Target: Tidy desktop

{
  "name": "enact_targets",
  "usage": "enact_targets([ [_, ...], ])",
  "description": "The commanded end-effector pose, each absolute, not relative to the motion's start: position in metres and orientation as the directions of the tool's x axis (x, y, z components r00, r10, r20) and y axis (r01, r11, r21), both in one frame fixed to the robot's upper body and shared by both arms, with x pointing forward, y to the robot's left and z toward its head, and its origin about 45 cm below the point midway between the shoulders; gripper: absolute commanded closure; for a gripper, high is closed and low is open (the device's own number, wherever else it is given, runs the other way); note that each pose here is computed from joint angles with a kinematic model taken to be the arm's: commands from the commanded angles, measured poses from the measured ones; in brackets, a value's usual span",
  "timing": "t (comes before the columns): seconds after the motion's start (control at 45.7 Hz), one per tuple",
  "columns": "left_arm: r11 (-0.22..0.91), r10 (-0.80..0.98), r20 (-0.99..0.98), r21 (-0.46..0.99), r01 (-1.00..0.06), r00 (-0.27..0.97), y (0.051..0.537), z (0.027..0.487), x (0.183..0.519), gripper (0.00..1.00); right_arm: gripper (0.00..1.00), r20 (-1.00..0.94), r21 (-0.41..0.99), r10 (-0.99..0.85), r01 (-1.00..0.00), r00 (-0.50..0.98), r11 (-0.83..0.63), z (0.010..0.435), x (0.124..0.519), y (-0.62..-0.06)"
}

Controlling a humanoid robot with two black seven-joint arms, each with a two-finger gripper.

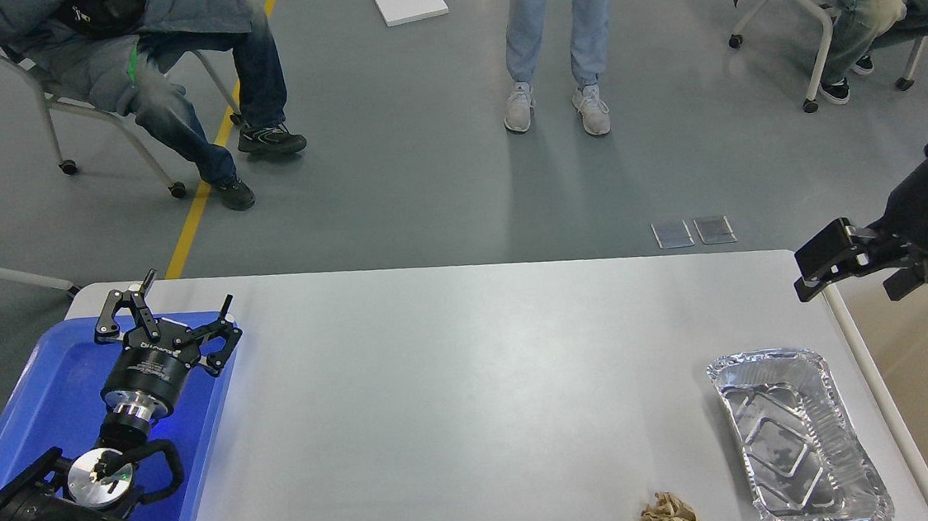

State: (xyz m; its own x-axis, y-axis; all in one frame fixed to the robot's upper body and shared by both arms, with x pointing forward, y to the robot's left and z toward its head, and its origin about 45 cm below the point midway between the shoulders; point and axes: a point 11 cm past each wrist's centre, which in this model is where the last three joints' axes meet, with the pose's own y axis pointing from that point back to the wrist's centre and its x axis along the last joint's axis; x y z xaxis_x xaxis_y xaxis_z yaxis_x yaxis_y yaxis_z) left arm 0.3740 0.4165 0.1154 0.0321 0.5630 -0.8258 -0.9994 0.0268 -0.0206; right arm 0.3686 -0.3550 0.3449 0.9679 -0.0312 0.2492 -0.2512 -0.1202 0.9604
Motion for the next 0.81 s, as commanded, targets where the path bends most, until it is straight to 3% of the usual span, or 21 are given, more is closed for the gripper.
enact_targets([
  [0.0, 0.025, 0.563, -0.826, -0.020, -0.999, 0.031, 0.4169, 0.1152, 0.3738, 0.00, 0.00, 0.247, 0.961, -0.038, -0.250, 0.968, -0.121, 0.3438, 0.3676, -0.3573],
  [0.787, 0.026, 0.563, -0.826, -0.021, -0.999, 0.032, 0.4166, 0.1155, 0.3740, 0.00, 0.00, 0.237, 0.961, -0.054, -0.242, 0.970, -0.133, 0.3378, 0.3647, -0.3612],
])
